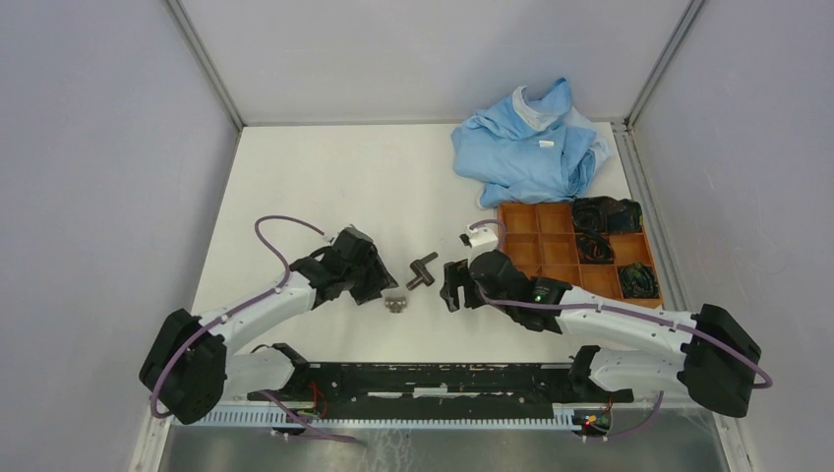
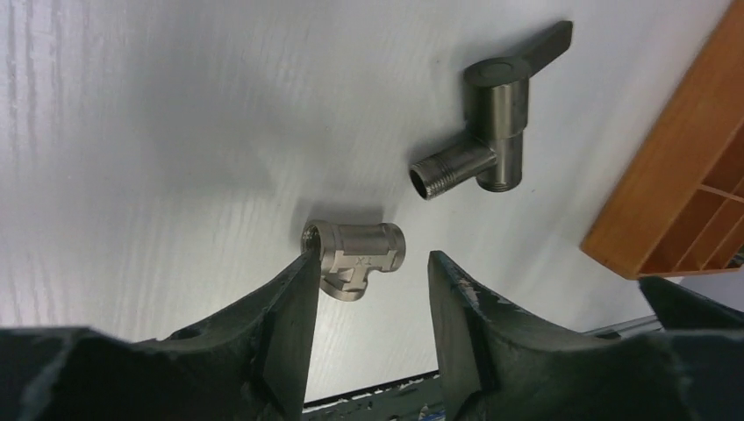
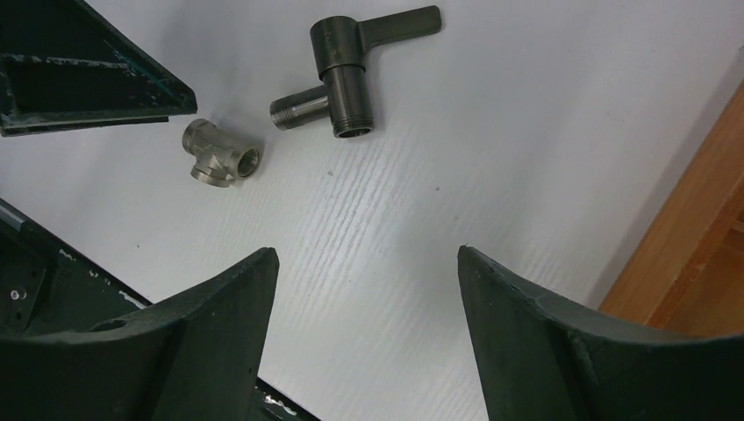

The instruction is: Install the water faucets

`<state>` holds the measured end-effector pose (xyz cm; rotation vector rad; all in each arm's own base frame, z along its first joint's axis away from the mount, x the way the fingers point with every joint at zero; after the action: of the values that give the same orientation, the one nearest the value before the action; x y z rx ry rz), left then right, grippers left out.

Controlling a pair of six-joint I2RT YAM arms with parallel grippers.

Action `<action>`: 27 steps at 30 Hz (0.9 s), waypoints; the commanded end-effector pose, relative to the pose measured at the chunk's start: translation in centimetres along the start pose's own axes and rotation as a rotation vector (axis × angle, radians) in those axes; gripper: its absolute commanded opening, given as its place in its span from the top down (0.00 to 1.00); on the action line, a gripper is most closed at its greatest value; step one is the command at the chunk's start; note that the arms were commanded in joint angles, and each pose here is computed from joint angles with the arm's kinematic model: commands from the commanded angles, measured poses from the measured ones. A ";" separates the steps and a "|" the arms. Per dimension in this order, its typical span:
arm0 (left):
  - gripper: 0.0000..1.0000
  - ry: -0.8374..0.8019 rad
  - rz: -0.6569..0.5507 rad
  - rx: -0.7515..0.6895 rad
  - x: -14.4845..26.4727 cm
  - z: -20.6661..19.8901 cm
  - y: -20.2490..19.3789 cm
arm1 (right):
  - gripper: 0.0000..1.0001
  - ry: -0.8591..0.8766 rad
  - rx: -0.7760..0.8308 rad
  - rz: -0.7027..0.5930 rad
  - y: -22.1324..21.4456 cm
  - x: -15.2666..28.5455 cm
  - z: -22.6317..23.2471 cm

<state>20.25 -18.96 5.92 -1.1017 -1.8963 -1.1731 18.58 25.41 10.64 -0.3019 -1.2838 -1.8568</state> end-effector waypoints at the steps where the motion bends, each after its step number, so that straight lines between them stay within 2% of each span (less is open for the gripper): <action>1: 0.39 -0.002 -0.102 0.099 2.4 -1.5 2.8 | 0.19 0.010 -0.014 -0.043 1.5 -0.2 2.5; 4: 0.31 0.067 -0.148 0.070 4.2 -0.5 4.4 | 0.17 0.030 -0.043 0.023 0.4 -0.6 4.0; 10: 0.25 0.127 -0.218 0.143 7.5 3.7 8.8 | 0.18 -0.003 -0.131 0.082 -2.2 -1.6 7.9; 13: 0.22 0.179 -0.253 0.172 9.4 5.8 10.8 | 0.23 -0.041 -0.202 0.130 -3.6 -2.7 9.5; 17: 0.20 0.198 -0.289 0.184 11.2 6.7 12.9 | 0.24 -0.062 -0.185 0.203 -5.8 -4.0 12.2; 21: 0.19 0.187 -0.292 0.196 11.6 7.1 13.7 | 0.27 -0.108 -0.198 0.242 -7.9 -5.1 12.9; 23: 0.19 0.178 -0.288 0.200 11.4 7.0 13.7 | 0.32 -0.153 -0.215 0.254 -8.4 -5.7 12.7; 27: 0.19 0.175 -0.289 0.203 11.0 7.3 13.5 | 0.33 -0.208 -0.202 0.230 -8.4 -6.9 12.4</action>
<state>26.84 -5.30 17.25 -0.5664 -2.0318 -1.1131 12.43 40.21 6.23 -0.6727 -1.1305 -1.7231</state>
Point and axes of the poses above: each gripper's point midway between its finger pads, its own x axis back along the fingers, its own z axis along the line the jaws close on, y = z × x, the point moved 1 cm from there along x, back along the fingers, and after that the axes turned 14 degrees about -x, right-handed, at the moved point
